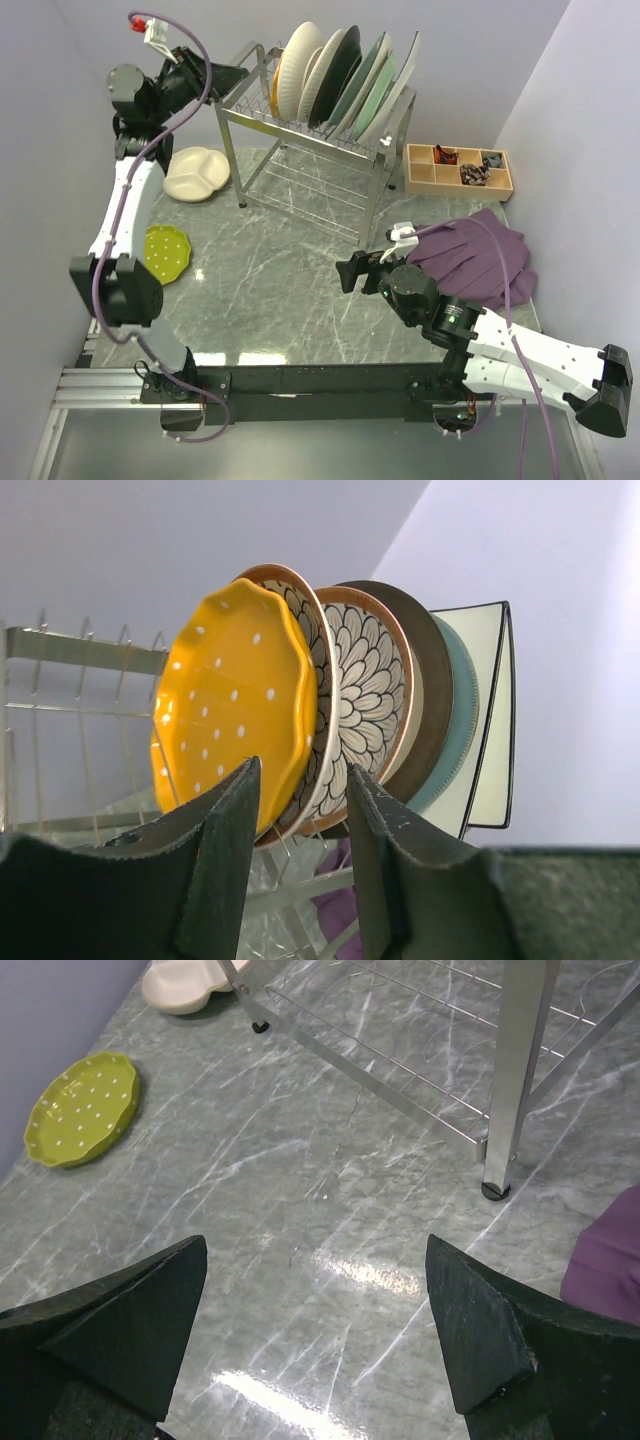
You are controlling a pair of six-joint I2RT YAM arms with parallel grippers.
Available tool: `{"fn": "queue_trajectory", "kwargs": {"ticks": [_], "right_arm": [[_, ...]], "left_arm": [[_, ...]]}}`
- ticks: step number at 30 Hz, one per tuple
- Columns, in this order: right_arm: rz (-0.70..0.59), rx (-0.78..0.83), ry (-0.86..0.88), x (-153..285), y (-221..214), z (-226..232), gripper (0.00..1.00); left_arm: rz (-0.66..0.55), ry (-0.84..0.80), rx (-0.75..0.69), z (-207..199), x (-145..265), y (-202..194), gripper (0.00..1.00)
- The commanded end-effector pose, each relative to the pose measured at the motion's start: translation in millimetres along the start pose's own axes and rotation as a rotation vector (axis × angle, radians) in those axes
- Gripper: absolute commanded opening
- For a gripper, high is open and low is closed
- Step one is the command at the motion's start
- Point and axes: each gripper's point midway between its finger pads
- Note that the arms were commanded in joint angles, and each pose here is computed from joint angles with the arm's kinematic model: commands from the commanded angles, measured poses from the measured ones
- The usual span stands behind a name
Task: Unload the plates from the dish rack
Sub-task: Place the plate at the center of the board, then unload the plate from the dish rack.
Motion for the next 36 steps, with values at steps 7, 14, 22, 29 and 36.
{"fn": "queue_trajectory", "kwargs": {"ticks": [7, 14, 22, 29, 36], "right_arm": [[-0.054, -0.030, 0.041, 4.8, 26.7, 18.2, 0.95], [-0.055, -0.025, 0.038, 4.4, 26.4, 18.6, 0.95], [-0.059, -0.027, 0.037, 5.6, 27.8, 18.5, 0.95], [-0.063, -0.029, 0.050, 8.4, 29.4, 21.2, 0.95], [-0.062, -0.026, 0.049, 9.0, 29.3, 22.0, 0.95]], "left_arm": [[0.075, -0.241, -0.039, -17.7, -37.0, -3.4, 0.46], [0.061, -0.226, -0.093, -25.4, -51.4, -1.2, 0.49], [0.047, -0.199, -0.066, -6.4, -60.8, -8.2, 0.46], [0.038, -0.196, -0.054, -2.6, -65.5, -13.7, 0.44], [0.063, -0.190, -0.047, 3.1, -71.7, -27.9, 0.44]]}}
Point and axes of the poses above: each gripper's point midway between its finger pads, its own x axis back along the fingers, its own z axis along the line the jaws close on, y = z × x, and after that the axes turned 4 degrees about -x, right-handed
